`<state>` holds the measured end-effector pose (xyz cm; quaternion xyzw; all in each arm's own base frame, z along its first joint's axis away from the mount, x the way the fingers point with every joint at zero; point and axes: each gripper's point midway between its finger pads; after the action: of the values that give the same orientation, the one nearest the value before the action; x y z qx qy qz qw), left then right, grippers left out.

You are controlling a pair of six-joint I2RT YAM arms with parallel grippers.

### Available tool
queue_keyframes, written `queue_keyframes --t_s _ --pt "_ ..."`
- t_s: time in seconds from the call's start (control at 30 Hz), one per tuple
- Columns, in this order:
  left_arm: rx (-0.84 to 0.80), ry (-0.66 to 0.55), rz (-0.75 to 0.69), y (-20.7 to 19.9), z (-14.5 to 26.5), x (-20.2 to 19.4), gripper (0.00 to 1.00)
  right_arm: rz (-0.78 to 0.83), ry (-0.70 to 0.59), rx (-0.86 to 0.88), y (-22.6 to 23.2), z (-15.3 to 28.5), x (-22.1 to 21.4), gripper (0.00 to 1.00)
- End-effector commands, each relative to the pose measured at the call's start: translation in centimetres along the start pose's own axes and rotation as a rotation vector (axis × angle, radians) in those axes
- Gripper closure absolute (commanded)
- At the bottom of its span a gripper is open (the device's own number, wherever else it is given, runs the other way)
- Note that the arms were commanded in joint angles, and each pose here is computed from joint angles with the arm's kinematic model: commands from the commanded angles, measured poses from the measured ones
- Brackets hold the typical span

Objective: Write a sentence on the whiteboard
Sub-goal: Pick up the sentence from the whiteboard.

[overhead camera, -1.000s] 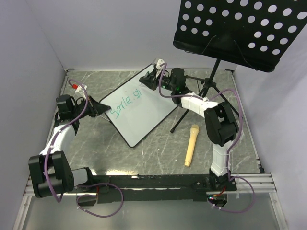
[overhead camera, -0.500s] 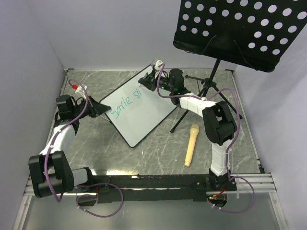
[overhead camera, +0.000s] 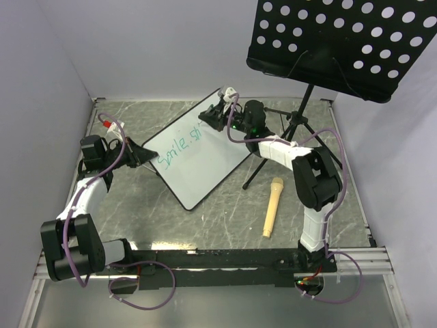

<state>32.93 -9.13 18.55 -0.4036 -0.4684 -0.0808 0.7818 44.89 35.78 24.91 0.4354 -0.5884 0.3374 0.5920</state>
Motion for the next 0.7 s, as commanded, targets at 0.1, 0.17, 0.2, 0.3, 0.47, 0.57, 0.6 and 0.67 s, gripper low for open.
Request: queue_keyframes --t_s 0.1,0.17,0.2,0.3,0.47,0.57,0.6,0.67 --pt "0.15 0.053 -0.213 4.0 -0.1 -1.9 0.99 0.072 -0.083 0.029 1.6 0.5 4.2 1.0" --pt "0.149 0.053 -0.212 4.0 -0.1 -1.9 0.99 0.062 -0.069 0.025 1.3 0.5 3.4 1.0" --pt "0.149 0.052 -0.213 3.9 -0.1 -1.8 0.99 0.061 -0.064 0.023 1.3 0.5 3.1 1.0" --pt "0.15 0.053 -0.213 4.0 -0.1 -1.8 0.99 0.049 -0.046 0.015 0.9 0.3 2.0 1.0" --pt "0.15 0.054 -0.213 4.0 -0.1 -1.9 0.99 0.04 -0.03 0.009 0.4 0.0 1.1 1.0" --pt "0.147 0.055 -0.212 4.0 -0.1 -1.9 0.99 0.035 -0.024 0.011 0.3 -0.2 0.8 1.0" --pt "0.149 0.055 -0.212 4.1 -0.1 -1.9 0.99 0.032 -0.022 0.01 0.2 -0.3 0.7 1.0" --pt "0.147 0.055 -0.214 4.0 -0.2 -1.9 0.99 0.03 -0.02 0.008 0.1 -0.3 0.6 1.0"
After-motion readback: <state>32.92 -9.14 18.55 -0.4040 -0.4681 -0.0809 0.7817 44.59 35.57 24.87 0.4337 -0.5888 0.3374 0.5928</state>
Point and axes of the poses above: each gripper's point midway between its finger pads, its own z axis back along the fingers, its own y axis along the line the jaws close on, x = y × z, and after that the axes turned 9 degrees about -z, right-handed
